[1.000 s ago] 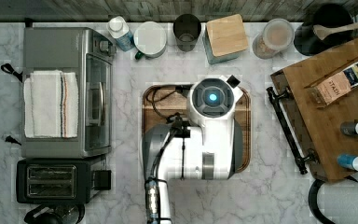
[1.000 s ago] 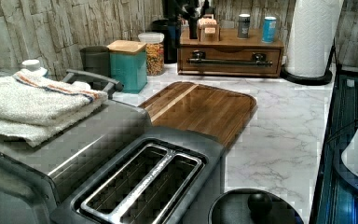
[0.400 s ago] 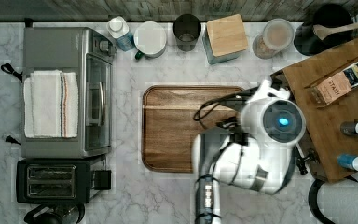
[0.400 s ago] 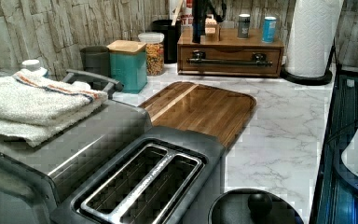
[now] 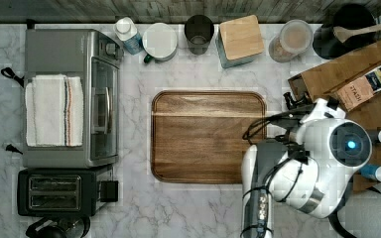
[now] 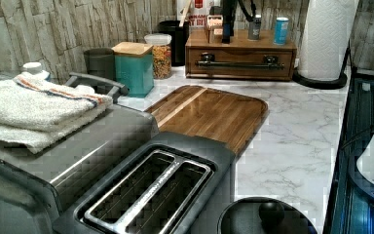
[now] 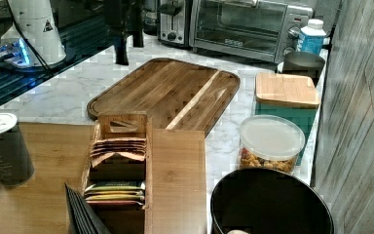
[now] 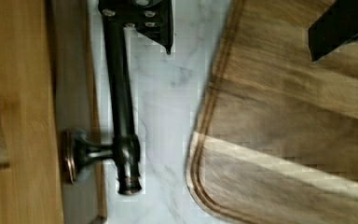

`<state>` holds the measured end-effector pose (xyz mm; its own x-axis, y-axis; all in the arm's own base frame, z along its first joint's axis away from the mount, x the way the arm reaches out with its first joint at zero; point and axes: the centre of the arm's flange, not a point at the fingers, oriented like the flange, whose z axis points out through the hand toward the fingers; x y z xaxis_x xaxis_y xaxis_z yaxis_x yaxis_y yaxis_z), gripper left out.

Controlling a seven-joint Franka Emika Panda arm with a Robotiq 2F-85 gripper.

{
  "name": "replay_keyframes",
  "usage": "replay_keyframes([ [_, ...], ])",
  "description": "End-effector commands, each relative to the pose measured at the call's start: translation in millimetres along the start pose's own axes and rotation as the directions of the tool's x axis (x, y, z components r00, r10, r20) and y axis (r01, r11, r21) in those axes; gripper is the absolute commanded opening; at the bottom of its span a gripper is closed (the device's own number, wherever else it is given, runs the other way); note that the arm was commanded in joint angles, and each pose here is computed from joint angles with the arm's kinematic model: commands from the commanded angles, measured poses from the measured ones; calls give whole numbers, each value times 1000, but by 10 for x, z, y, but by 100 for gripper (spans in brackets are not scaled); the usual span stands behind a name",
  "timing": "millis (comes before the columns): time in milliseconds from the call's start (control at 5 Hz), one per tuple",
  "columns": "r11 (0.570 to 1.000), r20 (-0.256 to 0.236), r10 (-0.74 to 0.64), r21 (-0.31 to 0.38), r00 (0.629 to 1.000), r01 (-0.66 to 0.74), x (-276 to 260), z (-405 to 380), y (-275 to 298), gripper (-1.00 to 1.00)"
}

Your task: Open the drawer.

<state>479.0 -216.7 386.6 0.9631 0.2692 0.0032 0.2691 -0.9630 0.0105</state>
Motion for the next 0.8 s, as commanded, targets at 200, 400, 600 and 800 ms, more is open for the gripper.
replay_keyframes([
  [200,965,-33,-259,-51,965,257,-115,211,629,100],
  [400,951,-69,-303,-85,951,297,-188,336,811,100],
  [600,958,-82,-265,-138,961,252,-287,356,931,100],
  [800,952,-102,-262,-191,960,239,-416,326,943,100],
])
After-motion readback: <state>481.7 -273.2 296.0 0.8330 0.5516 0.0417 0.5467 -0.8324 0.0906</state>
